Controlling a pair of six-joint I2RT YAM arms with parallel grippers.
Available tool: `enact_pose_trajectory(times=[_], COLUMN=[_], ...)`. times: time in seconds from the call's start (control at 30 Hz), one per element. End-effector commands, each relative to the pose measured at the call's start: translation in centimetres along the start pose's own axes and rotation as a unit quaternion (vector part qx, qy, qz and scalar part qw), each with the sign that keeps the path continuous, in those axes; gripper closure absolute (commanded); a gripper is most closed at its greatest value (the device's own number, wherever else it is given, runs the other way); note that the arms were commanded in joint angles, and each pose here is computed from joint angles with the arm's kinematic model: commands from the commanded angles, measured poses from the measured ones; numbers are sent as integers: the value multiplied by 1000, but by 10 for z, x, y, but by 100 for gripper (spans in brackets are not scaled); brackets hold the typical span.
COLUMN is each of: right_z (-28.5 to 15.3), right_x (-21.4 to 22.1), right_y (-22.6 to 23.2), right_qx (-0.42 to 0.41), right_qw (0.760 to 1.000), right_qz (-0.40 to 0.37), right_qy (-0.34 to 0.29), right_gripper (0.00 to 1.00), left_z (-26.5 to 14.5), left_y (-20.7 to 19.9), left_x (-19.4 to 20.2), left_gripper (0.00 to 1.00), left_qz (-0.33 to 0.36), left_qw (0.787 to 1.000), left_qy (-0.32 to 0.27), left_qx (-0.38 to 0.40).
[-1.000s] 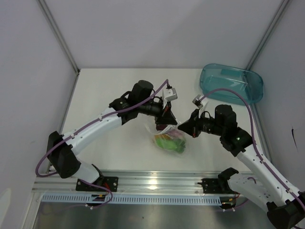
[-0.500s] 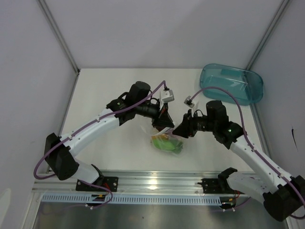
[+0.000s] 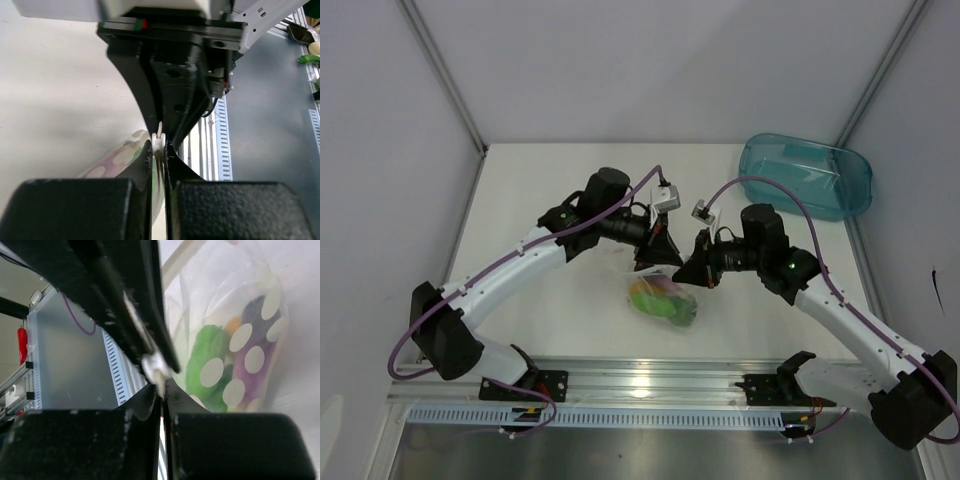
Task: Place the food in the zip-top bag and seal the zipper
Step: Zip the zipper food storage bag at the center of the board.
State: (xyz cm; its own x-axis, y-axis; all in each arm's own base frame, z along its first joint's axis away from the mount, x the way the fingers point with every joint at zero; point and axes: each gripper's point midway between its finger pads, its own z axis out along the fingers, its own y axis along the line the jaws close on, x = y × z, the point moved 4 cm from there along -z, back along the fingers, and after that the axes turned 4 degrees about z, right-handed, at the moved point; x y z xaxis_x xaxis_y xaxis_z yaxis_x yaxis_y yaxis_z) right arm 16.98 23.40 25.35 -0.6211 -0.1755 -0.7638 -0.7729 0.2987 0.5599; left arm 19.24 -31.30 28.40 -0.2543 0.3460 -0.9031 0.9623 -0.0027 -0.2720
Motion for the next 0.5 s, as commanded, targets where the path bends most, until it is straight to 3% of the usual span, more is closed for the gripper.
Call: enact_pose_trajectory(times=[0.0, 0.3, 0.47], right_z=[3, -8, -23], right_x=[-8, -6, -17], right_y=[1, 1, 0], right_qx=[-11, 32, 63], right_qw=[999, 998, 991], right_qz=[-16, -31, -31], right_qy=[-26, -52, -112], right_gripper=[100, 100, 100], left_z=[-13, -15, -22], left_y=[-22, -6, -6], left_x=[-31, -25, -18], left_gripper=[99, 100, 99], left_qz=[42, 21, 18], left_qw=[998, 999, 999], left_qy=[-37, -22, -23], left_qx=[26, -11, -21])
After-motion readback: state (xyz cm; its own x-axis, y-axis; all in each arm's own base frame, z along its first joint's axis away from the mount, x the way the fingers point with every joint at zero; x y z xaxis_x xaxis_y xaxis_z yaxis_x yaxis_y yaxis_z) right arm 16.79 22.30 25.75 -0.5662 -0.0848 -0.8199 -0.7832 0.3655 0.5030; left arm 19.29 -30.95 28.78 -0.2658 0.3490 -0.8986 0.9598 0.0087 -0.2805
